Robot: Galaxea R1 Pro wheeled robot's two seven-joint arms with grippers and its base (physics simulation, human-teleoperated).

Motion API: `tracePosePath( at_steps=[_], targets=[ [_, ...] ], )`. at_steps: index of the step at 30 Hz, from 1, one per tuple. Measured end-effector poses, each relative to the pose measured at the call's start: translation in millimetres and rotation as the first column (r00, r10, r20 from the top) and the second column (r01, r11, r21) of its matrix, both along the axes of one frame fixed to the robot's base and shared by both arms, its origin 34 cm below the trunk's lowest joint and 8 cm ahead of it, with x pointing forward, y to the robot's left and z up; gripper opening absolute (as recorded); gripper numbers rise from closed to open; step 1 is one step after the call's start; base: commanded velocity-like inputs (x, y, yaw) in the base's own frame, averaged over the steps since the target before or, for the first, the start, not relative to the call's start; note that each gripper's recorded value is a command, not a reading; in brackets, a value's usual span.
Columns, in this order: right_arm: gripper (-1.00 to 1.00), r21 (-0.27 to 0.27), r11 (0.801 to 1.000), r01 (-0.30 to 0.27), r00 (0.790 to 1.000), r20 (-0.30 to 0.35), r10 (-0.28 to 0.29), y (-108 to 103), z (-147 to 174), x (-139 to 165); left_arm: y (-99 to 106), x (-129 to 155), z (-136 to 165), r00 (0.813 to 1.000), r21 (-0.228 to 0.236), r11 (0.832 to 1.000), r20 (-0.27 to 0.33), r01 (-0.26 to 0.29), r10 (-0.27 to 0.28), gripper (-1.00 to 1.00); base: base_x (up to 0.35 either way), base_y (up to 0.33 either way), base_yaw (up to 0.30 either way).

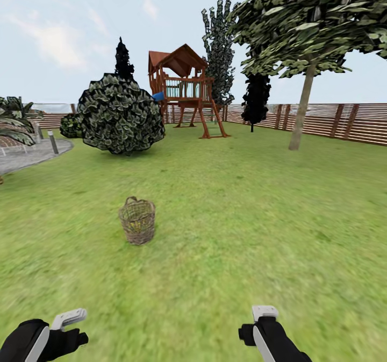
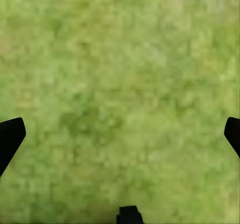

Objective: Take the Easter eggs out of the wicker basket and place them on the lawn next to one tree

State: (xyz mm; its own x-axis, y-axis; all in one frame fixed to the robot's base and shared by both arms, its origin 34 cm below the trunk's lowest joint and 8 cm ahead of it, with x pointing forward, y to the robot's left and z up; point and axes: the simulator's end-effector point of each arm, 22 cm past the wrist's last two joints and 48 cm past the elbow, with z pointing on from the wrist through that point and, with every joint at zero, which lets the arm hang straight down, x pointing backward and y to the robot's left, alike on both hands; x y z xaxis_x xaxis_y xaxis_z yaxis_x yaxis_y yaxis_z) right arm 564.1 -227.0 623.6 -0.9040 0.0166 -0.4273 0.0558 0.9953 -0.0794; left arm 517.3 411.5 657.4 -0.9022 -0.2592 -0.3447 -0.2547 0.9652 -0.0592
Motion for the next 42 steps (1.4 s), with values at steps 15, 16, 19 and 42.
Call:
tracePosePath(
  at_steps=[15,16,19,42],
  targets=[
    [1.0,0.0,1.0,0.0,1.0,-0.001,0.0,0.3,0.0,-0.1,0.0,-0.3,-0.4,1.0,0.0,1.0,-0.001,0.0,0.0,1.0,0.339,0.0,0.0],
    [1.0,0.001,1.0,0.0,1.0,0.0,0.0,0.4,-0.1,-0.1,-0.2,-0.3,-0.5,1.0,0.0,1.0,-0.001,0.0,0.0,1.0,0.339,0.0,0.0],
    [1.0,0.001,1.0,0.0,1.0,-0.001,0.0,0.4,-0.2,-0.2,-0.5,-0.4,-0.6,1.0,0.0,1.0,-0.002,0.0,0.0,1.0,0.339,0.0,0.0],
    [1.0,0.001,1.0,0.0,1.0,0.0,0.0,0.5,-0.1,0.0,6.5,-0.2,1.7,1.0,-0.002,1.0,0.006,-0.022,0.022,1.0,0.339,0.0,0.001]
  ],
)
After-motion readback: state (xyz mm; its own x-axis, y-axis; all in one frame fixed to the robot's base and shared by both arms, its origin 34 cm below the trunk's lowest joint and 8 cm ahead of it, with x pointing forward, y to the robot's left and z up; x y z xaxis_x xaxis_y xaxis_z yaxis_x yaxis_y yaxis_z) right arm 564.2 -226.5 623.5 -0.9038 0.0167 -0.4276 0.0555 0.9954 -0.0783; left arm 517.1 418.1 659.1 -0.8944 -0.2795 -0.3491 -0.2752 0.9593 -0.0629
